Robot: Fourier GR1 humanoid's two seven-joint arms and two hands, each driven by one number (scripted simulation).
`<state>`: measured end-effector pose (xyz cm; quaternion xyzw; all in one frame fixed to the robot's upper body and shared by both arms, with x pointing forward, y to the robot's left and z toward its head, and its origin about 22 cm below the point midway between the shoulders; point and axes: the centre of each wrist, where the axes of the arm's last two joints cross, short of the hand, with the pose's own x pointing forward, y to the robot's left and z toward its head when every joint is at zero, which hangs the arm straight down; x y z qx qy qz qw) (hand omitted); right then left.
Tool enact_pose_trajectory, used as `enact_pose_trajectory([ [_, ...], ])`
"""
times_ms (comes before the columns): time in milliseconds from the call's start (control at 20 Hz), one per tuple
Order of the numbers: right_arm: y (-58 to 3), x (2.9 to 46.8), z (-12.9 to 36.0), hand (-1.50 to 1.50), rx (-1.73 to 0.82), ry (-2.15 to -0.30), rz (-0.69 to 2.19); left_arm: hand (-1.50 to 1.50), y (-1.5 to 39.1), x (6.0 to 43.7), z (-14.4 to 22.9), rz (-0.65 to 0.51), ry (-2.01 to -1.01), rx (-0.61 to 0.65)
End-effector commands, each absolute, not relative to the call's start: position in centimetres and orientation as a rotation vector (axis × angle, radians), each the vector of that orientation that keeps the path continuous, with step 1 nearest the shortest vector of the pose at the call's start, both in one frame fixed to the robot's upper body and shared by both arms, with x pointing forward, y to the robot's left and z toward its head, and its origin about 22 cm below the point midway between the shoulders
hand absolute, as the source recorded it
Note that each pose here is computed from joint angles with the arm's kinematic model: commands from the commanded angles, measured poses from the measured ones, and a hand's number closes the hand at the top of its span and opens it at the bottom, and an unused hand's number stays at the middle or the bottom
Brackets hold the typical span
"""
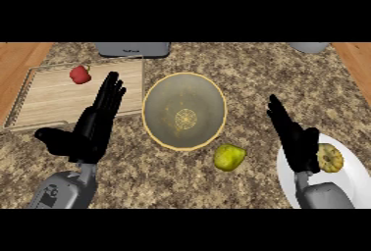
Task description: Pick the pear from the plate and place it in the bowl
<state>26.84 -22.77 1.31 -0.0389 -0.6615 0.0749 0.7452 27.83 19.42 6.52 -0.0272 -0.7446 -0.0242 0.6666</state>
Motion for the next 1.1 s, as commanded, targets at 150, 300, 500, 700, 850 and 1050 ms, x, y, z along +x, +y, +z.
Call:
enact_pose_trajectory([
  [150, -23.3, 24.0, 3.6, 1.50, -0.158, -2.002, 0.021, 0.00, 25.1, 28.6, 7.6, -0.084, -1.706, 0.280],
  [300, -31.5, 22.5, 1.7, 1.50, -0.821, -1.841, -0.056, 0.00, 27.5, 27.8, 6.1, -0.076, -1.632, 0.386],
  [500, -25.6, 20.2, 1.2, -1.50, -0.730, -2.201, -0.431, 0.00, 28.7, 27.2, 6.1, -0.094, -1.604, 0.431],
  [700, -24.0, 15.1, -3.4, -1.50, -0.801, -2.311, -0.151, 0.00, 29.3, 27.6, 6.9, -0.127, -1.618, 0.435],
  [850, -23.4, 10.2, -6.3, -1.50, -0.899, -2.236, -0.043, 0.00, 27.3, 26.9, 6.9, -0.138, -1.632, 0.407],
  [1050, -21.4, 7.4, -4.5, -1.50, -1.007, -2.088, 0.059, 0.00, 27.6, 28.4, 8.1, -0.145, -1.646, 0.401],
])
